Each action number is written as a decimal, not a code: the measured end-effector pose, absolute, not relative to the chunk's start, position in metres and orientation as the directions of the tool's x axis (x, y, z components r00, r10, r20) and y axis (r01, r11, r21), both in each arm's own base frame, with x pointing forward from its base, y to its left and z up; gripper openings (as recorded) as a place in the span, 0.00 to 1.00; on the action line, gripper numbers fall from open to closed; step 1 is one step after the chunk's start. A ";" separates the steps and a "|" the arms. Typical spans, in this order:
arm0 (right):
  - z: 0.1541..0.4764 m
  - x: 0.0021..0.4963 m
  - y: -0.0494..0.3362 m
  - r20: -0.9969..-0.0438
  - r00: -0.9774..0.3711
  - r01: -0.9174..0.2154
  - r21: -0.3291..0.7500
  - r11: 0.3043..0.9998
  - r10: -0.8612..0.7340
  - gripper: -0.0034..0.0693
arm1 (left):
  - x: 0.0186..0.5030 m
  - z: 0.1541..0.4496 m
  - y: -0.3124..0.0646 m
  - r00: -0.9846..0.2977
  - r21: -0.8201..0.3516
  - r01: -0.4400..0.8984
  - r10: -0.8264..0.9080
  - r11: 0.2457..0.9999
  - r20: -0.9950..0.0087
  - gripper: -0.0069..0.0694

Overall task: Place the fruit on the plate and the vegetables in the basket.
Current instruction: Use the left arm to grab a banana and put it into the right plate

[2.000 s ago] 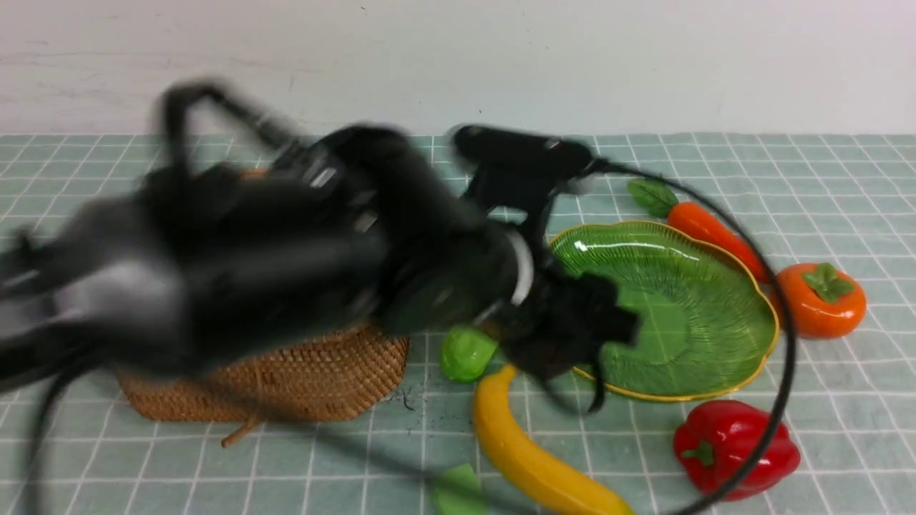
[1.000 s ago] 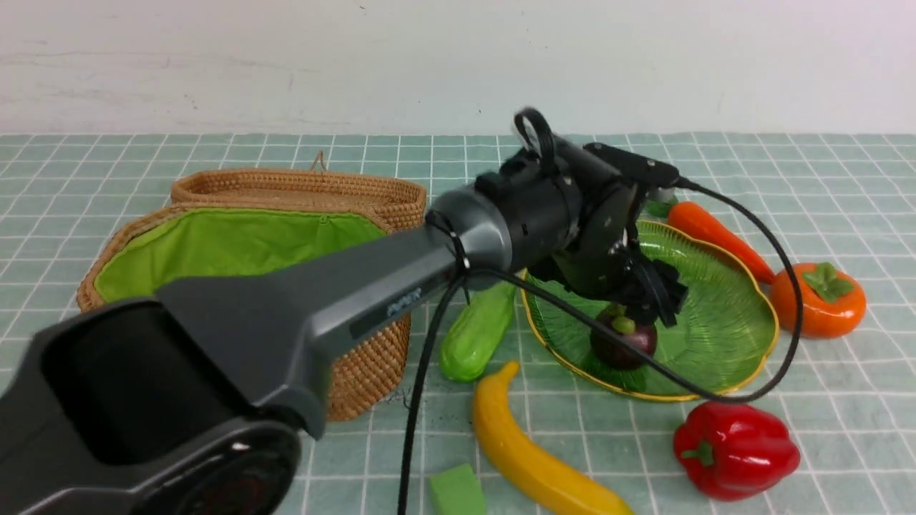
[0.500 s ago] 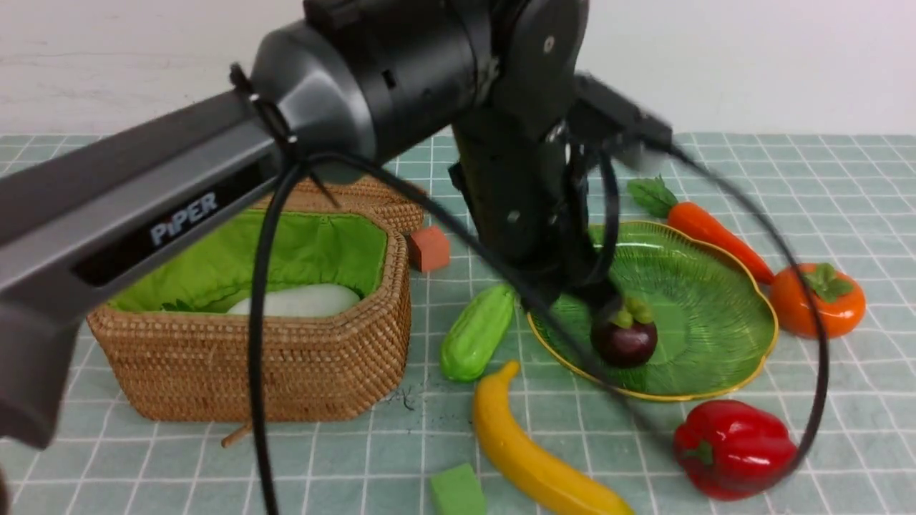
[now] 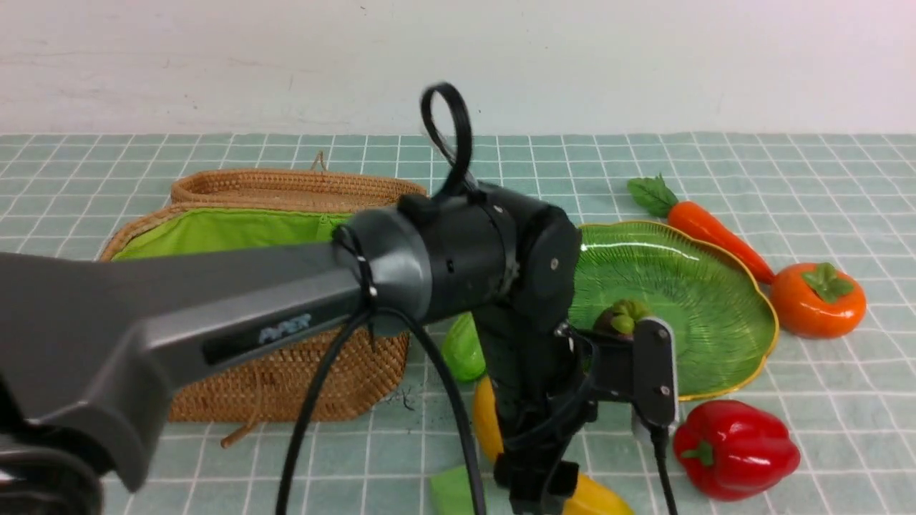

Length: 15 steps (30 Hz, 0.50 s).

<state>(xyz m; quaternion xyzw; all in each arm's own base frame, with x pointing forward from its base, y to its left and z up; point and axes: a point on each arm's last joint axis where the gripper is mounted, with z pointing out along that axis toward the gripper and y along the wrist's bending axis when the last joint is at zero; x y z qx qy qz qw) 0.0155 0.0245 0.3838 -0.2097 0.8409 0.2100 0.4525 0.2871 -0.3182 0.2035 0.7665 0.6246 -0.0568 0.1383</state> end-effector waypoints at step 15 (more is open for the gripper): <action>0.382 0.014 0.024 -0.836 -0.519 -0.543 0.162 0.824 -0.177 0.17 | 0.294 0.183 -0.329 0.299 0.175 0.948 0.932 -0.266 -0.204 0.48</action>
